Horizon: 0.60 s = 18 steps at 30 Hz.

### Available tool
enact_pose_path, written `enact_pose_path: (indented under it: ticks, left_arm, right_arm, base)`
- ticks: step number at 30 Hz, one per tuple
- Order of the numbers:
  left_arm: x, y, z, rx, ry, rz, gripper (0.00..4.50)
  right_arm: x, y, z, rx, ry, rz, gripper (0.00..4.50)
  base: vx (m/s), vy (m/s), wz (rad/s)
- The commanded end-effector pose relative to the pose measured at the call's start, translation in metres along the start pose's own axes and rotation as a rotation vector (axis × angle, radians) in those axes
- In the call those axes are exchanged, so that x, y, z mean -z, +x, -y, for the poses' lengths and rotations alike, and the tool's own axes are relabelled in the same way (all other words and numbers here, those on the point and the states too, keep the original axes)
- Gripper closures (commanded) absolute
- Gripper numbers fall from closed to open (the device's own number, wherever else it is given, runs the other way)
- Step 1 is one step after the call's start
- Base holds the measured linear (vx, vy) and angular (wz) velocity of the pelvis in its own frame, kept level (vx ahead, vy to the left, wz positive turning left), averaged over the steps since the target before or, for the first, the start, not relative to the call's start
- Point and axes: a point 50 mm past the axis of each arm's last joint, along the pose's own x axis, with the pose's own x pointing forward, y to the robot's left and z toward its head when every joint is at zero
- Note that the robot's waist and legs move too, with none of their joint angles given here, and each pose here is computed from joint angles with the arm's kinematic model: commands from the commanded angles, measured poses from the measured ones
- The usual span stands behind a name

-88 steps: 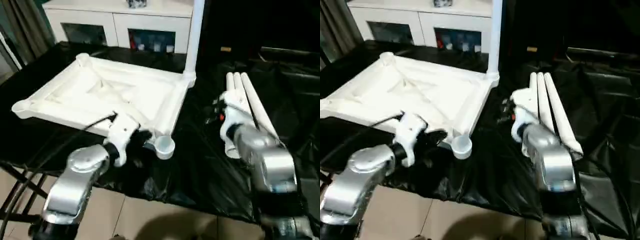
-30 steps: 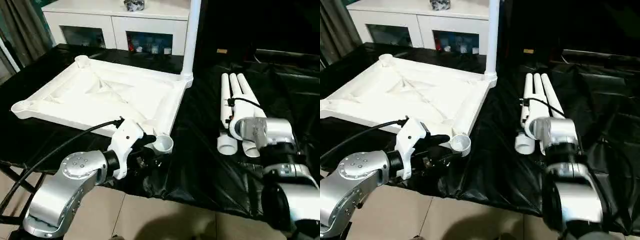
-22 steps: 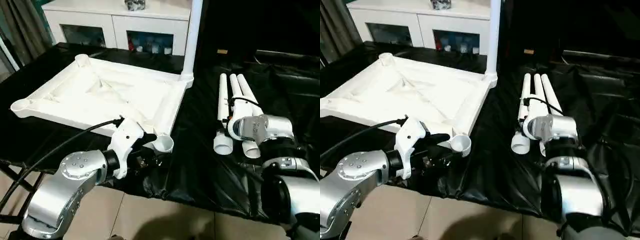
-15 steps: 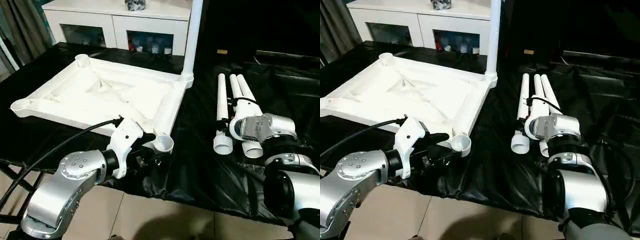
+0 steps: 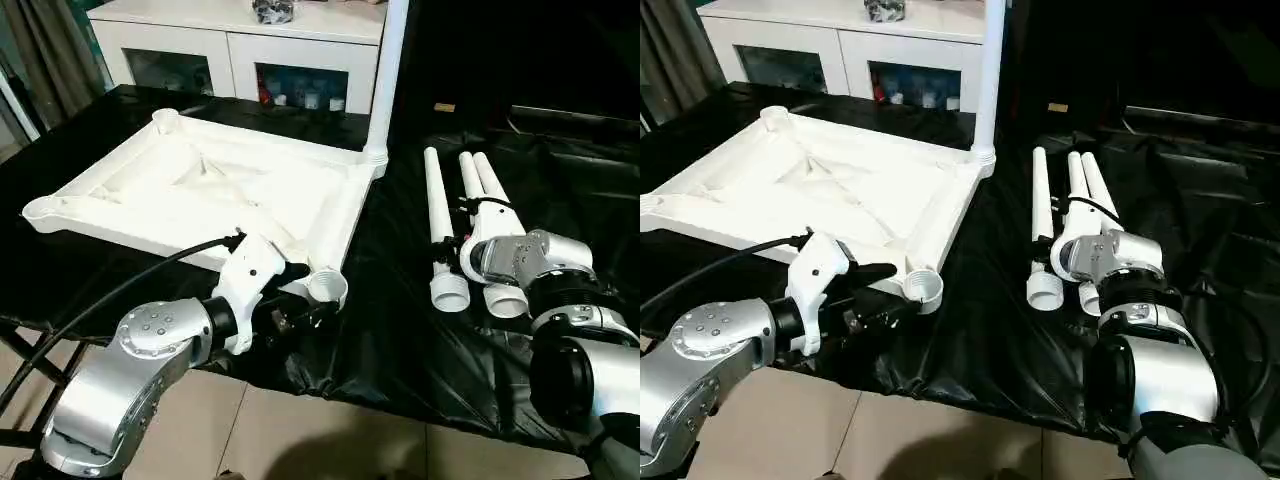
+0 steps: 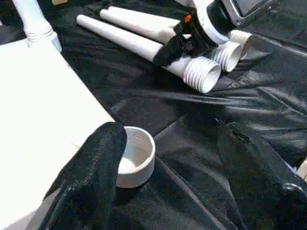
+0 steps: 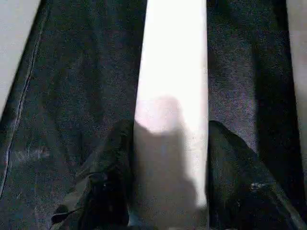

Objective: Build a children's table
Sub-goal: Pick table leg

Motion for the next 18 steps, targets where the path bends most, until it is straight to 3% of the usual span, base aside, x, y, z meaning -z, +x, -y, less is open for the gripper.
enact_pose_path:
  ticks: [1,7,11,13,17,18]
  left_arm:
    - [-0.004,0.002,-0.005,-0.048,0.024,0.023,1.07]
    - [-0.014,0.005,-0.015,-0.128,0.016,0.099,1.07]
    - [-0.016,0.007,-0.024,-0.180,0.002,0.108,1.07]
    - [-0.021,0.011,-0.030,-0.215,-0.018,0.134,1.07]
    - [-0.024,0.013,-0.032,-0.228,-0.027,0.154,1.07]
    - [-0.029,0.017,-0.035,-0.247,-0.047,0.187,1.07]
  right_arm:
    - [-0.001,0.000,0.000,-0.007,0.016,0.019,2.64]
    - [-0.012,-0.005,-0.004,-0.098,0.081,0.128,2.64]
    - [-0.024,-0.017,-0.007,-0.213,0.108,0.277,2.64]
    - [-0.033,-0.034,-0.011,-0.342,0.097,0.433,2.64]
    - [-0.036,-0.041,-0.013,-0.389,0.089,0.485,2.64]
    - [-0.037,-0.051,-0.014,-0.468,0.089,0.545,2.64]
  base:
    - [0.000,0.000,0.00]
    - [0.000,0.000,0.00]
    - [0.000,0.000,0.00]
    - [0.000,0.000,0.00]
    - [0.000,0.000,0.00]
    - [0.000,0.000,0.00]
